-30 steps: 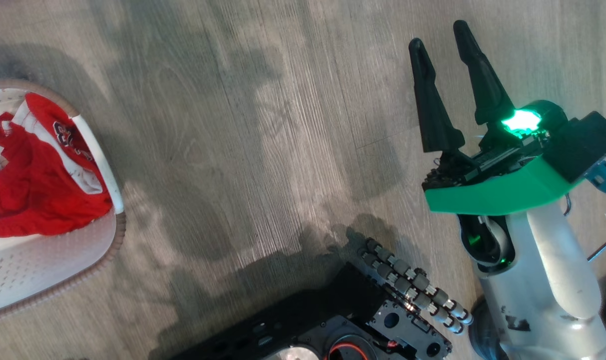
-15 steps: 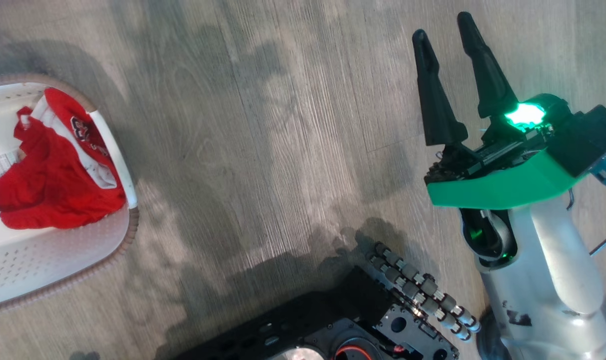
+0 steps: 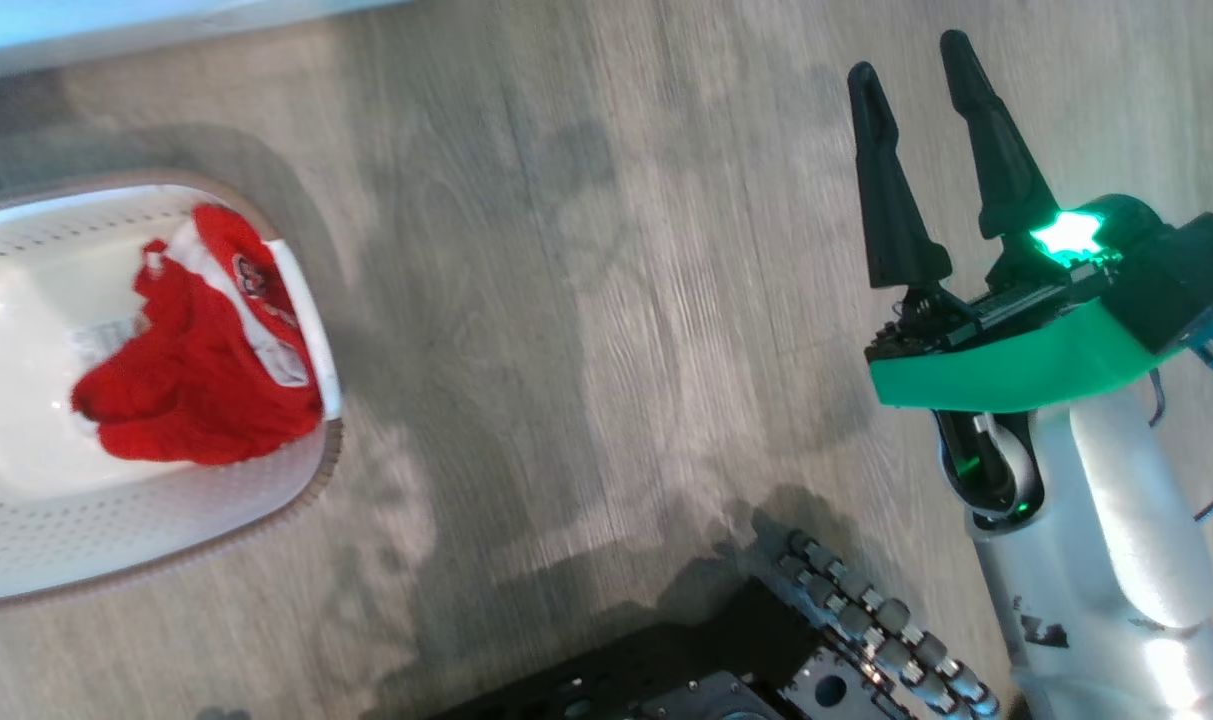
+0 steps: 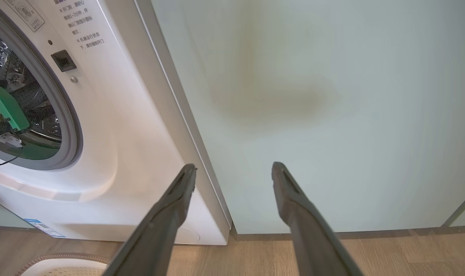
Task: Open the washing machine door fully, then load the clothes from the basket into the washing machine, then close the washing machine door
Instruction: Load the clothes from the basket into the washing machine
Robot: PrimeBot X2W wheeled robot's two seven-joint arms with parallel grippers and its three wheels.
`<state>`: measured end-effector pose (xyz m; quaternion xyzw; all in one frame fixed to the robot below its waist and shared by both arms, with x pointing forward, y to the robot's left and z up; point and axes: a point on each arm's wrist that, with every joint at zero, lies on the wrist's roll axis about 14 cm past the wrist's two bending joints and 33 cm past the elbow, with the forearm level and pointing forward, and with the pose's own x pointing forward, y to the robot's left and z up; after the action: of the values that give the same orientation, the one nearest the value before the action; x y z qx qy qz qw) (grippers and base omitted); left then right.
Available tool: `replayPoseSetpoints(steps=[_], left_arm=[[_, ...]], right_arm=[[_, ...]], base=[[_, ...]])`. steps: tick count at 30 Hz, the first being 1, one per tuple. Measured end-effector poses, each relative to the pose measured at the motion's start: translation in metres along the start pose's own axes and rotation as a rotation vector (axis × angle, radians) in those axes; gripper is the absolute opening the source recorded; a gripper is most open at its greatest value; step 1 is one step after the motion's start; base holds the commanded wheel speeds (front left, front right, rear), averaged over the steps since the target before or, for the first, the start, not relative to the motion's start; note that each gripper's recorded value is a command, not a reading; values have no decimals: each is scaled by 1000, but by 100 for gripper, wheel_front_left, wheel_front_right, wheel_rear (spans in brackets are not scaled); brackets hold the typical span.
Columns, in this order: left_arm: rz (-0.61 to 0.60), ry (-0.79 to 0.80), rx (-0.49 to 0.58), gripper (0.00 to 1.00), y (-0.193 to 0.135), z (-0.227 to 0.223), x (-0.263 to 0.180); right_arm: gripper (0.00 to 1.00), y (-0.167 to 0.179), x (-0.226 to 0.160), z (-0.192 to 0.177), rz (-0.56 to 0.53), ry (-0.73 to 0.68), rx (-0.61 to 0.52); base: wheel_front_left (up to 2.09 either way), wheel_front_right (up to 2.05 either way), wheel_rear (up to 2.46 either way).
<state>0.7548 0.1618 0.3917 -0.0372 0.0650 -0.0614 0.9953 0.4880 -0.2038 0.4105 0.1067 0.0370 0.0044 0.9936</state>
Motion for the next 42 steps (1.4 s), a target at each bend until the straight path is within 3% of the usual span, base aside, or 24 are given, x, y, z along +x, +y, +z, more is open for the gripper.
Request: replayPoseSetpoints(steps=[18, 26, 42], left_arm=[[-36, -215, 0, 100, -23, 63, -154], [30, -305, -22, 100, -14, 95, -215], [168, -284, -29, 100, -2, 91, -328]], right_arm=[[100, 38, -11, 35, 83, -73, -1], [100, 50, -22, 44, 106, -78, 7], [100, 69, -55, 66, 141, -80, 6]], base=[[0, 0, 0], [0, 0, 0], [0, 0, 0]])
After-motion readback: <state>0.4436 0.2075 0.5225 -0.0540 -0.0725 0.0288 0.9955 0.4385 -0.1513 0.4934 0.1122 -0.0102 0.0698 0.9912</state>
